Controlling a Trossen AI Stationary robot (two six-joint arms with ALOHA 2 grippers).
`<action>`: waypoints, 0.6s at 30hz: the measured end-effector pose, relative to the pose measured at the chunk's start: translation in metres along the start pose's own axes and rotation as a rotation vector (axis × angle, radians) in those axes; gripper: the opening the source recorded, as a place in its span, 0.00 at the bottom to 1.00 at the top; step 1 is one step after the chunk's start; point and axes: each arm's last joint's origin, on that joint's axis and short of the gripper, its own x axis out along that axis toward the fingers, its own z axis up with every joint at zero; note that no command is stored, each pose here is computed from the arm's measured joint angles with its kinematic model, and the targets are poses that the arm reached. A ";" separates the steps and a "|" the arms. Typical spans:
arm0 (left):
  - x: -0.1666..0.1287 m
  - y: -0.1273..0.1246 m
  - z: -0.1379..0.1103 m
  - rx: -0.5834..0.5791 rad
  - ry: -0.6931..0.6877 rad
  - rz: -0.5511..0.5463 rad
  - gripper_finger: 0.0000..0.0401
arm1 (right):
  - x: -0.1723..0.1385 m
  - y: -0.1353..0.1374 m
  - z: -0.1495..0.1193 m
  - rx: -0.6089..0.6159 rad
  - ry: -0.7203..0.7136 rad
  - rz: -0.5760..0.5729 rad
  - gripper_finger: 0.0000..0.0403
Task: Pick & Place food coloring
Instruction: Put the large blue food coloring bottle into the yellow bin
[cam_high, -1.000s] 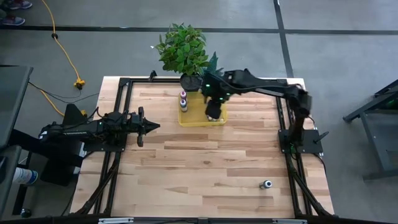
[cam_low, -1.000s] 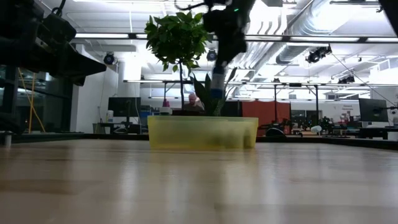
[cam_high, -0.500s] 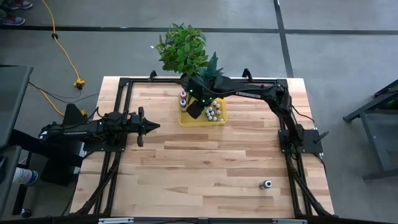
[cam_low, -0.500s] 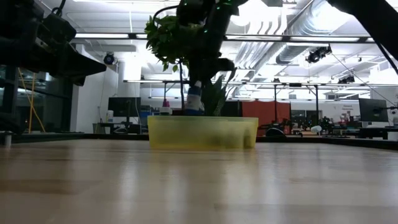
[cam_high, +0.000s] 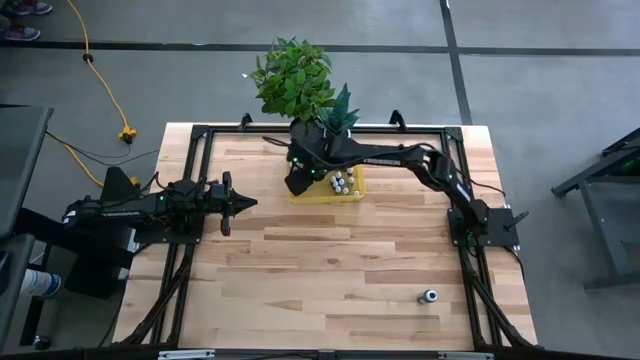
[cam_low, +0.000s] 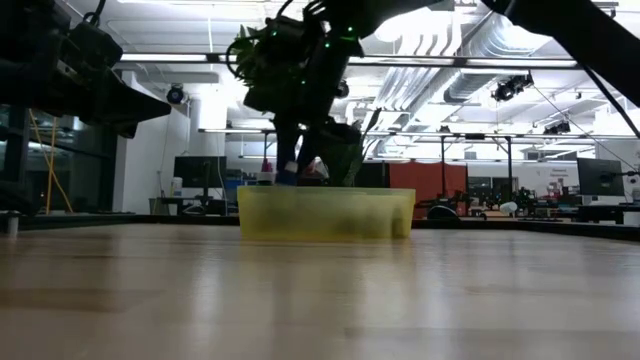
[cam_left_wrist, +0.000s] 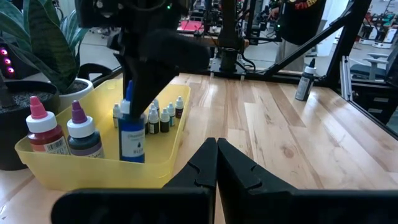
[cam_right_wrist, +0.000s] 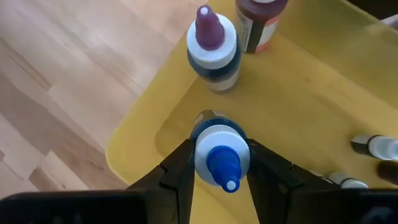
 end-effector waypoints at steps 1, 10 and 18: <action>0.000 0.000 0.000 0.000 0.000 0.000 0.00 | 0.003 0.001 0.000 0.005 -0.004 -0.001 0.28; 0.000 0.000 0.000 0.000 0.000 0.000 0.00 | 0.019 0.004 0.002 0.031 -0.039 0.020 0.28; 0.000 0.000 0.000 0.000 0.000 0.000 0.00 | 0.020 0.004 0.002 -0.036 -0.032 0.032 0.28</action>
